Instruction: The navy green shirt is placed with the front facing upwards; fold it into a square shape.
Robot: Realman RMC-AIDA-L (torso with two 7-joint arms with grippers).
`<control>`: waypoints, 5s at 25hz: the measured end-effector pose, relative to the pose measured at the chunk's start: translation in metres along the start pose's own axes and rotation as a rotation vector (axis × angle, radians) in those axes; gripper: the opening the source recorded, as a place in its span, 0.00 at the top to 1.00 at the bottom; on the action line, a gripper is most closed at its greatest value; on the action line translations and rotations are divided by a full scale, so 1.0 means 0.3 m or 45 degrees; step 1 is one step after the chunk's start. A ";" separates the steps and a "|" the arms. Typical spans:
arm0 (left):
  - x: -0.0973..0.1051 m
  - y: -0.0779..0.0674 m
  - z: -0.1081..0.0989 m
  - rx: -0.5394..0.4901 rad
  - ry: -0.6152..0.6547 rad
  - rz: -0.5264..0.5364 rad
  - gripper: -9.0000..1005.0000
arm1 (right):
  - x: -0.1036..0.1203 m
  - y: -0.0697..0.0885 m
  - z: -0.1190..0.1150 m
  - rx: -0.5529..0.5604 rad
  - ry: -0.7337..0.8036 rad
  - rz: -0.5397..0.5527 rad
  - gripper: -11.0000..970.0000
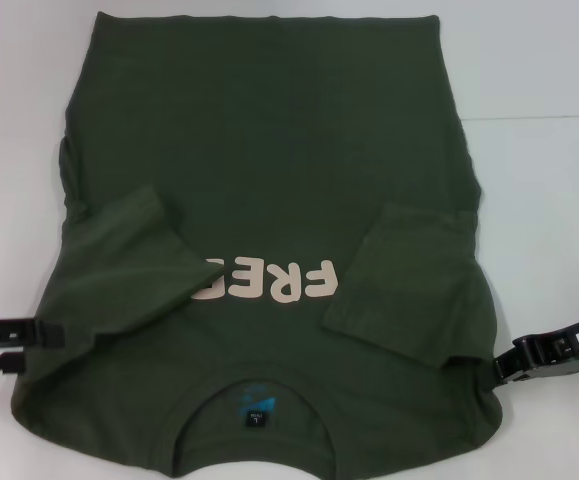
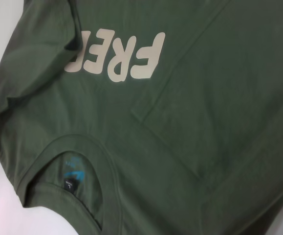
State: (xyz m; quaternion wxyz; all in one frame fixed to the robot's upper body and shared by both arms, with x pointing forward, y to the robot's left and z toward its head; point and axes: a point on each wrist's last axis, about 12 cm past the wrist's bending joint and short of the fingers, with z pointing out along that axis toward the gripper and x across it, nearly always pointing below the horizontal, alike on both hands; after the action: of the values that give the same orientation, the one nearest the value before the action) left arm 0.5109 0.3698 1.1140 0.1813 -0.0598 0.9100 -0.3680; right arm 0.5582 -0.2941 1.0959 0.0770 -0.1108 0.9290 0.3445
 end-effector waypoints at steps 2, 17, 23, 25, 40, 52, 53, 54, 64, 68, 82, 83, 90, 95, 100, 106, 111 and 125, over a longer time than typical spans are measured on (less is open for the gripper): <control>0.002 0.005 -0.001 -0.027 0.022 -0.015 0.18 | -0.002 0.002 0.000 -0.001 0.000 -0.003 0.96; 0.001 0.048 0.014 -0.193 0.068 -0.070 0.18 | -0.011 0.009 0.003 -0.002 -0.001 -0.015 0.96; -0.007 0.048 0.049 -0.188 0.096 -0.072 0.18 | -0.010 0.010 0.003 -0.006 0.003 -0.015 0.96; -0.009 0.049 0.053 -0.193 0.103 -0.071 0.18 | -0.009 0.010 0.003 -0.006 0.004 -0.015 0.96; 0.006 0.053 0.063 -0.243 0.168 -0.054 0.26 | -0.009 0.010 0.003 -0.007 0.004 -0.015 0.96; -0.005 0.048 0.061 -0.241 0.148 -0.028 0.76 | 0.000 0.006 0.003 -0.020 -0.004 -0.003 0.96; -0.005 0.047 0.062 -0.240 0.148 -0.025 0.81 | 0.000 0.006 0.003 -0.021 -0.004 -0.003 0.96; -0.005 0.048 0.063 -0.241 0.144 -0.022 0.85 | 0.000 0.006 0.003 -0.021 -0.004 -0.002 0.96; 0.007 0.052 0.073 -0.160 0.104 0.086 0.91 | 0.032 -0.008 0.004 -0.073 -0.049 -0.037 0.96; 0.029 0.062 0.092 -0.092 0.089 0.199 0.91 | 0.071 -0.024 0.012 -0.136 -0.125 -0.082 0.97; 0.175 0.130 0.114 0.161 -0.183 0.654 0.92 | 0.293 -0.104 0.039 -0.299 -0.560 -0.328 0.97; 0.181 0.133 0.113 0.159 -0.191 0.676 0.92 | 0.304 -0.108 0.039 -0.299 -0.588 -0.340 0.97; 0.203 0.132 0.096 0.205 -0.273 0.817 0.93 | 0.366 -0.124 0.035 -0.310 -0.732 -0.405 0.97; 0.202 0.135 0.090 0.200 -0.290 0.858 0.94 | 0.382 -0.124 0.038 -0.310 -0.754 -0.415 0.97; 0.198 0.136 0.093 0.197 -0.308 0.837 0.94 | 0.375 -0.118 0.038 -0.324 -0.761 -0.421 0.97; 0.195 0.132 0.094 0.207 -0.308 0.838 0.93 | 0.362 -0.116 0.034 -0.326 -0.760 -0.433 0.97; 0.193 0.135 0.093 0.199 -0.316 0.840 0.93 | 0.358 -0.117 0.032 -0.323 -0.759 -0.435 0.97; 0.179 0.124 0.113 0.203 -0.325 0.770 0.91 | 0.334 -0.108 0.033 -0.335 -0.750 -0.451 0.97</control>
State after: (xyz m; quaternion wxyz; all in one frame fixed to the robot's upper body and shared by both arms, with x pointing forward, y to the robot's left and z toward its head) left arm 0.4746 0.3617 1.0505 0.3987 0.1818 0.8250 -0.3570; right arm 0.4706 -0.3267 1.0463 0.3846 -0.1750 0.7813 0.4595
